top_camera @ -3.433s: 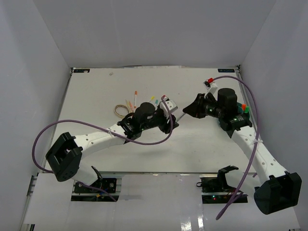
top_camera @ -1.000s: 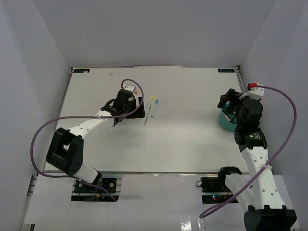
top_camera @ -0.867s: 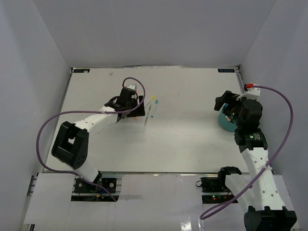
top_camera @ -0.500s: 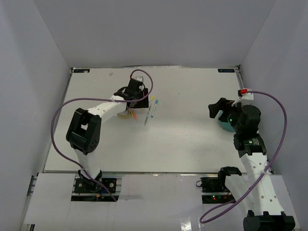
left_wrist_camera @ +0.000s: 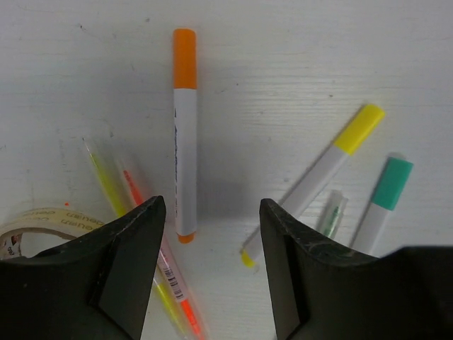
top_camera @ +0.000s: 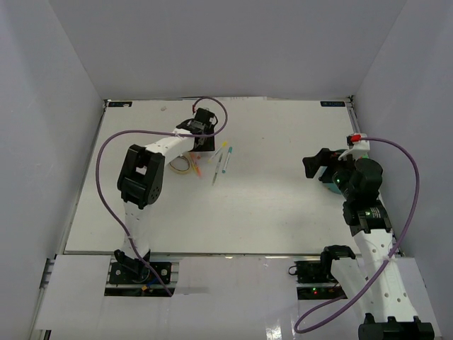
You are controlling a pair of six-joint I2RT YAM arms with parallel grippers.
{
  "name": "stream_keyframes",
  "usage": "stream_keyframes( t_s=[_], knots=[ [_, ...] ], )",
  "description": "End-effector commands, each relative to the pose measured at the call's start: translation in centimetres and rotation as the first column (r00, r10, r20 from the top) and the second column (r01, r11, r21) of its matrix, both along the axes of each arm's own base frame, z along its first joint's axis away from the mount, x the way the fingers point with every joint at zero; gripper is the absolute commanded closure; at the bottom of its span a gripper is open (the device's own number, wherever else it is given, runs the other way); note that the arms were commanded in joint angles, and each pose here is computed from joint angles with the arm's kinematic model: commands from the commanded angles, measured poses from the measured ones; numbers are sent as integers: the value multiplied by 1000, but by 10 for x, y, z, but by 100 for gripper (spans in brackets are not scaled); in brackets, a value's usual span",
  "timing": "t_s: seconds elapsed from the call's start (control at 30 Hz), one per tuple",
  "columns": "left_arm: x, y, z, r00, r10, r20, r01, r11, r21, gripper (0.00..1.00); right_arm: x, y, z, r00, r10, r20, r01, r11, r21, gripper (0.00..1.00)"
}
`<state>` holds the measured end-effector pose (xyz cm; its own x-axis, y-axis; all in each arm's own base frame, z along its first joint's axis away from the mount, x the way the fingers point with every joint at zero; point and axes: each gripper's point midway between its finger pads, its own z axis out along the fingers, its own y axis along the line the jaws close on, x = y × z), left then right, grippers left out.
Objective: Sort the stationery into containers
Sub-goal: Pick up the pen from the center of the board.
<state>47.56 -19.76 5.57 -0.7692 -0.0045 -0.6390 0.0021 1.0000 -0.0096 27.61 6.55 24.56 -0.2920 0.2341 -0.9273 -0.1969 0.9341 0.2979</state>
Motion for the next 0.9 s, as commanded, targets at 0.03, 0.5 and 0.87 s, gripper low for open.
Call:
stream_keyframes(
  t_s=[0.03,0.5,0.87],
  knots=[
    [5,11,7,999,41,-5,-41,999,6,34,-2,5,9,999,25,43,-26,1000,8,11],
    [4,6,-32,997,-8,-80,11,999,31,46,-7,6,7,998,32,50,-33,999,12,11],
    [7,-7,-6,996,-84,-38,83,996,-25,96,-10,14,10,996,75,58,-76,997,23,11]
  ],
)
